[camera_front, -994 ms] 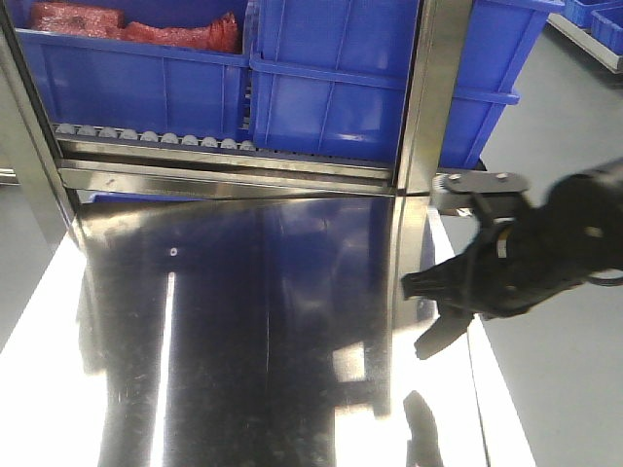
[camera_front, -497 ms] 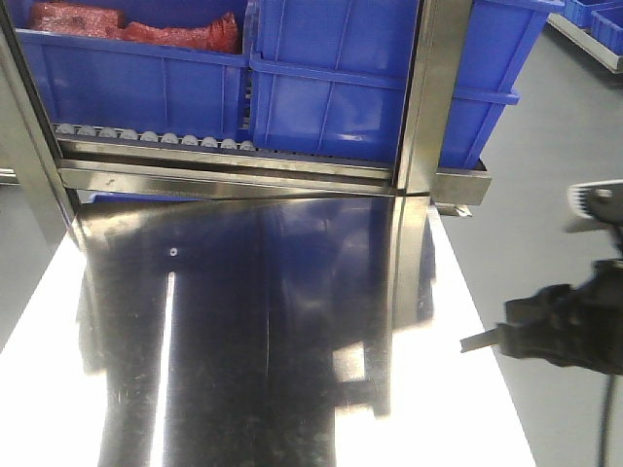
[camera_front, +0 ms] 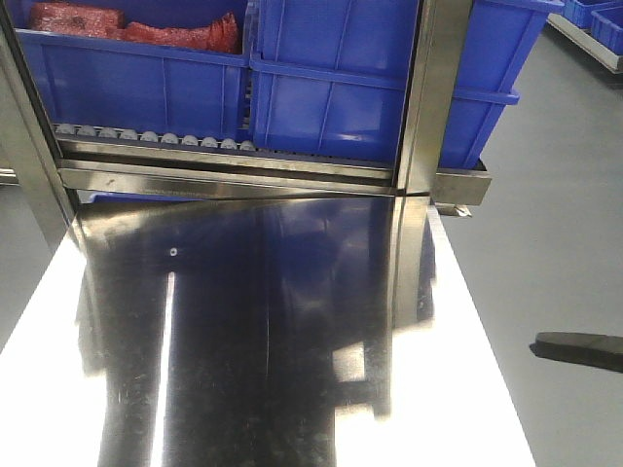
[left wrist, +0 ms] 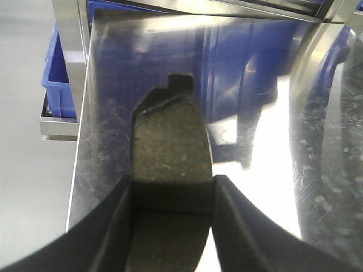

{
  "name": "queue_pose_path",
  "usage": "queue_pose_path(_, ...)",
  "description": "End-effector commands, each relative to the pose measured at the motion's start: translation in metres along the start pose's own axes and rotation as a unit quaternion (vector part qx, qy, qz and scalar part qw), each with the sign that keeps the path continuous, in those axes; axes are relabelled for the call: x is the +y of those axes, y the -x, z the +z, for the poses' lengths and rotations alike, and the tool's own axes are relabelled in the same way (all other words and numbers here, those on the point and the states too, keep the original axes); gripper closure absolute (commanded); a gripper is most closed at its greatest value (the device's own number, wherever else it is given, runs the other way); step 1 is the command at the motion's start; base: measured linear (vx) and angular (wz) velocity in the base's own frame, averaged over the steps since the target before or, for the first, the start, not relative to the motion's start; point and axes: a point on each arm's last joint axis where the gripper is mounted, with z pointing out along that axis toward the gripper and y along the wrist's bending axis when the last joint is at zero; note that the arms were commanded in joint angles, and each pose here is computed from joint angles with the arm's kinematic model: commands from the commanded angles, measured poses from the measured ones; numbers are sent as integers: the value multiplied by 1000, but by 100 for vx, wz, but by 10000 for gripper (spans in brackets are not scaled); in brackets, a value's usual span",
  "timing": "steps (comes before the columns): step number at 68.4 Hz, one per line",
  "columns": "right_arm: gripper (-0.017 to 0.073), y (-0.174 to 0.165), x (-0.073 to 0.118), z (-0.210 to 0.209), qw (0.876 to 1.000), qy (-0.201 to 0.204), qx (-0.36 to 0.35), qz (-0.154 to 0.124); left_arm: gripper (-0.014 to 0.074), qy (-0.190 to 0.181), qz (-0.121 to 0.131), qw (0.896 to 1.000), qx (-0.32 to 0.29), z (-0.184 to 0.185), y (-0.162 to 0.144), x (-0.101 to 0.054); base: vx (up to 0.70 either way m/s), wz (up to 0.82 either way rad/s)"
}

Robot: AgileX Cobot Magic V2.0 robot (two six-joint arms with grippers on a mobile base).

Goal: Move and align brake pads A on conveyor
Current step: 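Lift the brake pad with the right gripper away from the table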

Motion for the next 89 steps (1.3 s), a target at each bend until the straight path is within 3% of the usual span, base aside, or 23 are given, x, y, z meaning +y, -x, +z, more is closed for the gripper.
queue_pose_path(1,564,6,-1,-15,997,3,-79,-10,600,-15,1,999,-47,-4,14,-3,0,0)
queue_pose_path(16,564,-3,-2,-28,994,6,-110,-9,600,-15,1,999,-47,-4,14,-3,0,0)
queue_pose_path(89,564,-4,-2,-28,994,7,-105,-6,600,-15,1,999,-47,-4,14,-3,0,0)
